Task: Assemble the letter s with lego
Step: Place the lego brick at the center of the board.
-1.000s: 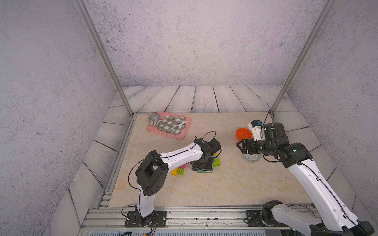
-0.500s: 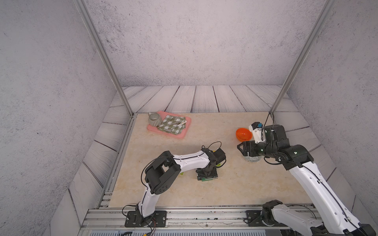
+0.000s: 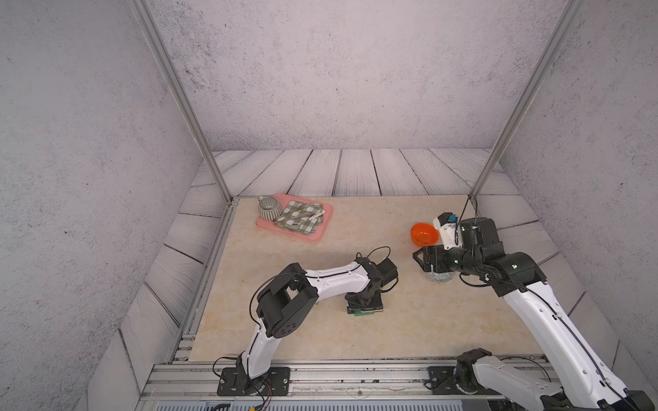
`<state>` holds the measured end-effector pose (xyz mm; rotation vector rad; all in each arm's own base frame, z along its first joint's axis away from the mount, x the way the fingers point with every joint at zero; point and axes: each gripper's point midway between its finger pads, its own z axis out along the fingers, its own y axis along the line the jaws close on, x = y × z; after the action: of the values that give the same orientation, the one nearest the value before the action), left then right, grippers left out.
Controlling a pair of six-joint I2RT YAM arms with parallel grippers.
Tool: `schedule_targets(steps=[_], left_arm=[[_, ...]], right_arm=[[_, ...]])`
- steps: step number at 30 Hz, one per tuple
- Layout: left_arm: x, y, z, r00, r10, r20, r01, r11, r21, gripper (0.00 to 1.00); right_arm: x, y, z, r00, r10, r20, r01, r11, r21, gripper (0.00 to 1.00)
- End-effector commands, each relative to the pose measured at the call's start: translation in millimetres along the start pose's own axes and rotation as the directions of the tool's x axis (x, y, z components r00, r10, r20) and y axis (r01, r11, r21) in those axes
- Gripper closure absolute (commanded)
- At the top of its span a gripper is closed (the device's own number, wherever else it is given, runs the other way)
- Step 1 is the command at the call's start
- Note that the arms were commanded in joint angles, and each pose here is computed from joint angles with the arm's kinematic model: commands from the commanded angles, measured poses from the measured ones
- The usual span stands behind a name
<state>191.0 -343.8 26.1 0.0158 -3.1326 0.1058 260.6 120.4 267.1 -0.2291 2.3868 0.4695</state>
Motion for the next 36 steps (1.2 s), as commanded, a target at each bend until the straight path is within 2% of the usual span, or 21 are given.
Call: schedule_targets(steps=[1, 6, 13, 18, 23, 26, 29, 32, 36], left_arm=[[0.9, 7.1, -8.0, 0.999, 0.043, 0.007, -0.042, 0.998, -0.049, 0.3], [3.1, 8.6, -7.7, 0.997, 0.073, -0.001, -0.073, 0.995, -0.075, 0.23], [8.1, 8.3, 0.4, 0.996, 0.091, -0.024, -0.093, 0.992, -0.088, 0.21], [-0.2, -1.1, -38.8, 0.989, 0.143, 0.048, -0.14, 0.988, -0.061, 0.21], [-11.8, 5.7, -106.3, 0.971, 0.173, 0.163, -0.171, 0.985, -0.026, 0.19], [-27.9, 37.2, -156.9, 0.949, 0.144, 0.282, -0.138, 0.99, -0.04, 0.19], [-49.7, 94.0, -204.7, 0.908, 0.07, 0.413, -0.053, 0.997, -0.052, 0.19], [-70.0, 159.9, -245.1, 0.82, -0.017, 0.572, 0.052, 0.998, -0.045, 0.19], [-78.9, 236.7, -265.8, 0.731, -0.138, 0.668, 0.177, 0.984, 0.01, 0.19]], right_arm=[[-3.4, 0.4, -6.4, 0.999, 0.015, 0.029, -0.015, 1.0, 0.0, 0.15], [-5.3, 1.9, -5.0, 0.999, 0.026, 0.029, -0.026, 1.0, -0.008, 0.16], [-7.2, 3.4, -4.4, 0.999, 0.034, 0.033, -0.033, 0.999, -0.016, 0.16], [-11.3, 2.3, -7.6, 0.998, 0.039, 0.056, -0.039, 0.999, -0.007, 0.17], [-19.7, -4.3, -12.5, 0.995, 0.083, 0.06, -0.086, 0.995, 0.044, 0.17], [-19.2, -4.4, -0.5, 0.986, 0.167, -0.024, -0.165, 0.985, 0.058, 0.2], [-6.3, 19.1, 38.6, 0.959, 0.235, -0.159, -0.238, 0.971, -0.001, 0.29], [15.6, 66.8, 88.6, 0.954, 0.092, -0.284, -0.085, 0.996, 0.034, 0.27], [39.8, 131.2, 146.1, 0.901, -0.051, -0.43, 0.044, 0.999, -0.026, 0.26]])
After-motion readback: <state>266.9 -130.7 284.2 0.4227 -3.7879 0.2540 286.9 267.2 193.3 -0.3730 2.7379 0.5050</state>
